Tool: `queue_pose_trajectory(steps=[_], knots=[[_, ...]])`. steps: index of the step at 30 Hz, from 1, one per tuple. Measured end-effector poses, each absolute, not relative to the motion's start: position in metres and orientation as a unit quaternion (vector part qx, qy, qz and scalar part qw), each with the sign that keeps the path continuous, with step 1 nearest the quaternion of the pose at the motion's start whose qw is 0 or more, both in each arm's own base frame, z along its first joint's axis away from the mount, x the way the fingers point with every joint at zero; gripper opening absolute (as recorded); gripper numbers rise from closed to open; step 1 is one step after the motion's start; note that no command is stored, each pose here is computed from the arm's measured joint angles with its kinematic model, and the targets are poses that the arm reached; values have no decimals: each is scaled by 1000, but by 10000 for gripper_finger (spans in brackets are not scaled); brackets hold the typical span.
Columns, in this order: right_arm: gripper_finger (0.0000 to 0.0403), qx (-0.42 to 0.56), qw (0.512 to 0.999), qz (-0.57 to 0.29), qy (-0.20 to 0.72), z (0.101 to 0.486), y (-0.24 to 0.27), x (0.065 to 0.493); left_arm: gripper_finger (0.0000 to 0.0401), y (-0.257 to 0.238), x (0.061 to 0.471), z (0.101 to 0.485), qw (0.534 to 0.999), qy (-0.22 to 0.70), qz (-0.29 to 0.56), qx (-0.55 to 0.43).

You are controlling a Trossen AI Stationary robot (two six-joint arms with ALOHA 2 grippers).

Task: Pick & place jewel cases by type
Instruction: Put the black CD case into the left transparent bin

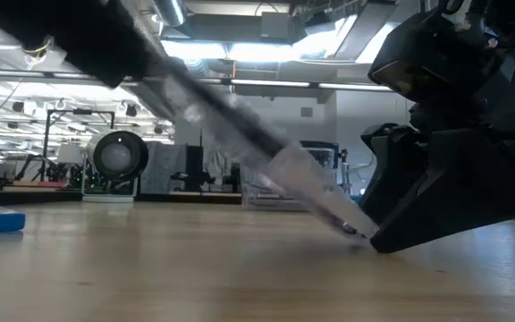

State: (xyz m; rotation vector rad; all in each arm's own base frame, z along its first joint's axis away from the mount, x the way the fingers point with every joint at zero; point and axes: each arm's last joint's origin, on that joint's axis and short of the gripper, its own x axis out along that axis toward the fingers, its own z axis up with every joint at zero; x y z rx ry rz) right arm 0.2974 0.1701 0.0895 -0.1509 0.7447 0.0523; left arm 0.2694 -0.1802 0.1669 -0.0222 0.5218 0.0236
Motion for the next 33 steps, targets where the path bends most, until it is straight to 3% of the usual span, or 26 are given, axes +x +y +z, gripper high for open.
queue_pose_trajectory(steps=[13,33], knots=[[172,-80,932,26,353,91,170,300,116,-183,277,179,980,195,8,-29],[172,-144,935,40,323,94,164,308,116,-178,284,186,979,160,-14,127]])
